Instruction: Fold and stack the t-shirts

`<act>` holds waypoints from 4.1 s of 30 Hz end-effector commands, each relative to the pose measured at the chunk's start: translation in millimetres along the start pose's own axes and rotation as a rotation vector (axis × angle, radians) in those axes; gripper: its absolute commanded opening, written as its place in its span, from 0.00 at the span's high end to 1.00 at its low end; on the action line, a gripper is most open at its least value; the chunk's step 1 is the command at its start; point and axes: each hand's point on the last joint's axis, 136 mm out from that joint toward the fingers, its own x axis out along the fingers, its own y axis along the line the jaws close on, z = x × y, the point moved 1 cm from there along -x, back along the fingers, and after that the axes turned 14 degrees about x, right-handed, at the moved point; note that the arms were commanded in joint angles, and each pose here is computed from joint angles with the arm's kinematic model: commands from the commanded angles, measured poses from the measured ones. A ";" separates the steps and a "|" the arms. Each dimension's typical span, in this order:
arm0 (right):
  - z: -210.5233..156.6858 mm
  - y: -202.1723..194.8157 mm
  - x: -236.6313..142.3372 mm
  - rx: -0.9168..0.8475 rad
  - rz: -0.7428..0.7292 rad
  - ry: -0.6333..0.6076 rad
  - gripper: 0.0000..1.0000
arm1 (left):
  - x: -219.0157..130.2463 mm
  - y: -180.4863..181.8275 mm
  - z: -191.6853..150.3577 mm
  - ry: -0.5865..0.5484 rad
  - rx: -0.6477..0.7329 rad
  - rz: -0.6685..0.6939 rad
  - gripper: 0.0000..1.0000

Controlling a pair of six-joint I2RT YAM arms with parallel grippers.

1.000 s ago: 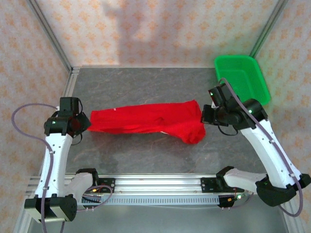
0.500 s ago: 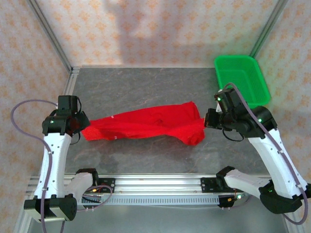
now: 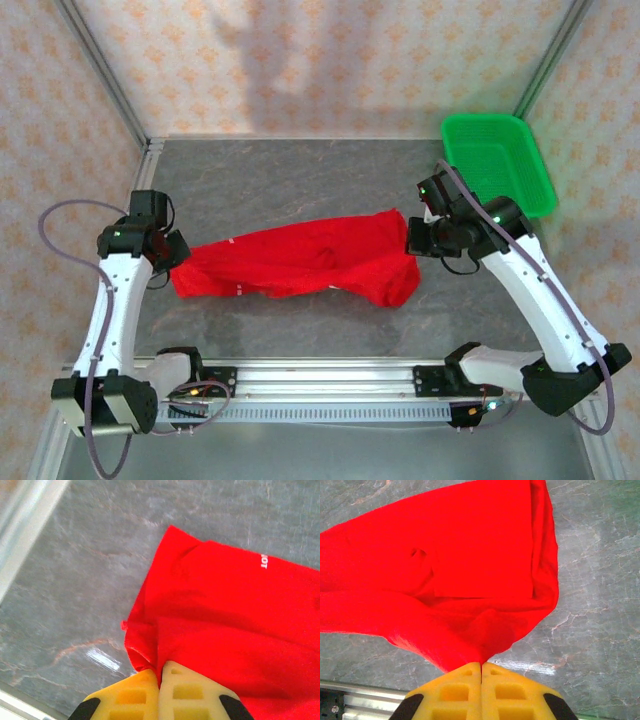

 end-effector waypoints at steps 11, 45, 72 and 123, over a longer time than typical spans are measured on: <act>0.9 -23.3 -5.9 0.013 -0.076 -0.052 1.00 | 65.4 -6.3 -52.1 0.259 -0.240 -0.103 1.00; -0.4 -15.5 24.0 -0.015 -0.044 0.000 1.00 | 94.1 10.9 -61.1 0.309 -0.606 -0.243 0.49; 1.5 -17.1 26.8 -0.007 -0.047 0.006 1.00 | 80.0 5.3 -97.9 0.343 -0.657 -0.233 0.71; 3.2 -18.5 26.1 -0.009 -0.056 -0.002 1.00 | 125.3 7.2 -69.0 0.271 -0.695 -0.246 0.65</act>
